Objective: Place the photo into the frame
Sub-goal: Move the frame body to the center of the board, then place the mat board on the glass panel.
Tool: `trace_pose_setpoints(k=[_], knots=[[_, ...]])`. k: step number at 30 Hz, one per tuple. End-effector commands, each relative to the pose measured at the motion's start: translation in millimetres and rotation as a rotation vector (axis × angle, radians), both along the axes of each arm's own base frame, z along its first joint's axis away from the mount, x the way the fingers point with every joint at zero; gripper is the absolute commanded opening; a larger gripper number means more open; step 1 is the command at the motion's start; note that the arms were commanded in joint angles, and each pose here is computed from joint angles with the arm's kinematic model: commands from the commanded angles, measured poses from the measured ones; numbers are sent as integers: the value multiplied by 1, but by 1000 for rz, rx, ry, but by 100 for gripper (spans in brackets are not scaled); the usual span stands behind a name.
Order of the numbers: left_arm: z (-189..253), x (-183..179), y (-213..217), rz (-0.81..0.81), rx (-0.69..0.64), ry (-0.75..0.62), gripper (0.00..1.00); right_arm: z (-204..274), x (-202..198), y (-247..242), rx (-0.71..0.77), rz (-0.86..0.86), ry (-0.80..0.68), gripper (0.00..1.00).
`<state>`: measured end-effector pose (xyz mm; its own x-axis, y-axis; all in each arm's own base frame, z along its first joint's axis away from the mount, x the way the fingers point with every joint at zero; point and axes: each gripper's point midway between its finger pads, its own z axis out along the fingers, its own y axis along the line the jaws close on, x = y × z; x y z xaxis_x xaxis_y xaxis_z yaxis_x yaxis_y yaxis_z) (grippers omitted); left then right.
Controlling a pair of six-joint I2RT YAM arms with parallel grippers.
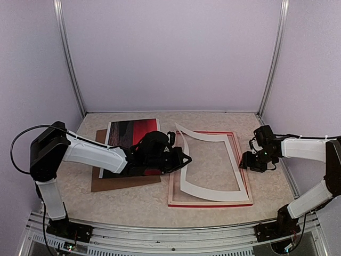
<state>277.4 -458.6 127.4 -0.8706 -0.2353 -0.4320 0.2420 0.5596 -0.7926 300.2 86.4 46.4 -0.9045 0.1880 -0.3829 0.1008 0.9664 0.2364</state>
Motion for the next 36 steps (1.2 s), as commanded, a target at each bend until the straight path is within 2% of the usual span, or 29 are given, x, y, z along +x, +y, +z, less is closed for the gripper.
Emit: trace_pose_setpoints(k=[1,14,25,36], knots=[[0,6,-10,-34,16,-32,0,4,2,0,-16,13,0,60],[-22,14,-15,-108,109,-33,0,2,4,0,-21,19,4,60],[-31,20,-15,-112,129,-21,0,2,6,1,-19,25,2,60],[-39,27,-13,-99,163,-26,4,-1,5,1,-15,26,7,60]])
